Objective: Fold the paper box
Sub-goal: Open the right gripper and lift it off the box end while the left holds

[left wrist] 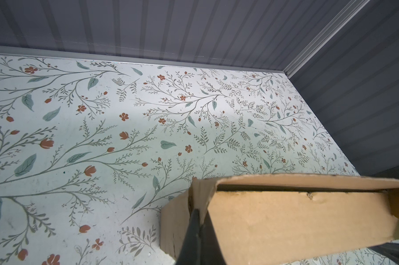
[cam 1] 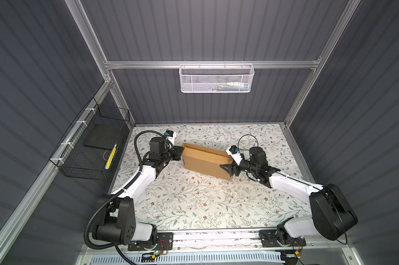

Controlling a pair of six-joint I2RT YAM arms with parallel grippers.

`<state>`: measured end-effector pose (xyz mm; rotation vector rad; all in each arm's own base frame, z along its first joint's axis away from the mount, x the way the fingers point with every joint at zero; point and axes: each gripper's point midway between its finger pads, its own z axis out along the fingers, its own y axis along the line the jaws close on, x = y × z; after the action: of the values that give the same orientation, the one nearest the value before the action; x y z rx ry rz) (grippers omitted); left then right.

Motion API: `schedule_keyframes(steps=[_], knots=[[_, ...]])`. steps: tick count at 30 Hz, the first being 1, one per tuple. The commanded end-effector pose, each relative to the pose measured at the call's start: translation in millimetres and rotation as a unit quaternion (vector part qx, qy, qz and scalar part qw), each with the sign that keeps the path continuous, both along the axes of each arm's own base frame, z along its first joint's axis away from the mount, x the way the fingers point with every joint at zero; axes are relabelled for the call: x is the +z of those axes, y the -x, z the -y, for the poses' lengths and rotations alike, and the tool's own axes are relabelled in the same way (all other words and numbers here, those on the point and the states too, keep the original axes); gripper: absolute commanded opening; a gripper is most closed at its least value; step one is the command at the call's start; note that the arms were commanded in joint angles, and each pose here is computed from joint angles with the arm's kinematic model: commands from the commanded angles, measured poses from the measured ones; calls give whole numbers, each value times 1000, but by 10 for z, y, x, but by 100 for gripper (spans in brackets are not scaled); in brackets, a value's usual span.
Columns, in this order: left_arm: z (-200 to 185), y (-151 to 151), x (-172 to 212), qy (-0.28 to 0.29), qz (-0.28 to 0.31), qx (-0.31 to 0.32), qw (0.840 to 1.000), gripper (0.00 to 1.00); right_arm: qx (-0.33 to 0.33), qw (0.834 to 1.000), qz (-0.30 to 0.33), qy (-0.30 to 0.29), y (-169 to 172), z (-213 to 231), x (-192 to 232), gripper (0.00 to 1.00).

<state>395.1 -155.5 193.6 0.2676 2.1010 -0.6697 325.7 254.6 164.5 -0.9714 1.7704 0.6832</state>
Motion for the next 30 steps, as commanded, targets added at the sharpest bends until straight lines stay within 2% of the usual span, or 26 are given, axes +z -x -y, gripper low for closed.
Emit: schedule_keyframes(steps=[1, 18, 29, 30], knots=[[-71, 102, -248, -16, -44, 23, 999, 0, -35, 999, 10, -2, -30, 92, 41, 71], [12, 102, -293, -16, -48, 33, 998, 0, -92, 996, 22, -5, 66, 388, 77, 75], [59, 129, -217, -16, -41, 47, 998, 0, -112, 993, 43, -23, 304, 562, 438, 74], [61, 132, -210, -16, -40, 49, 998, 0, -138, 989, 50, -21, 280, 647, 482, 73]])
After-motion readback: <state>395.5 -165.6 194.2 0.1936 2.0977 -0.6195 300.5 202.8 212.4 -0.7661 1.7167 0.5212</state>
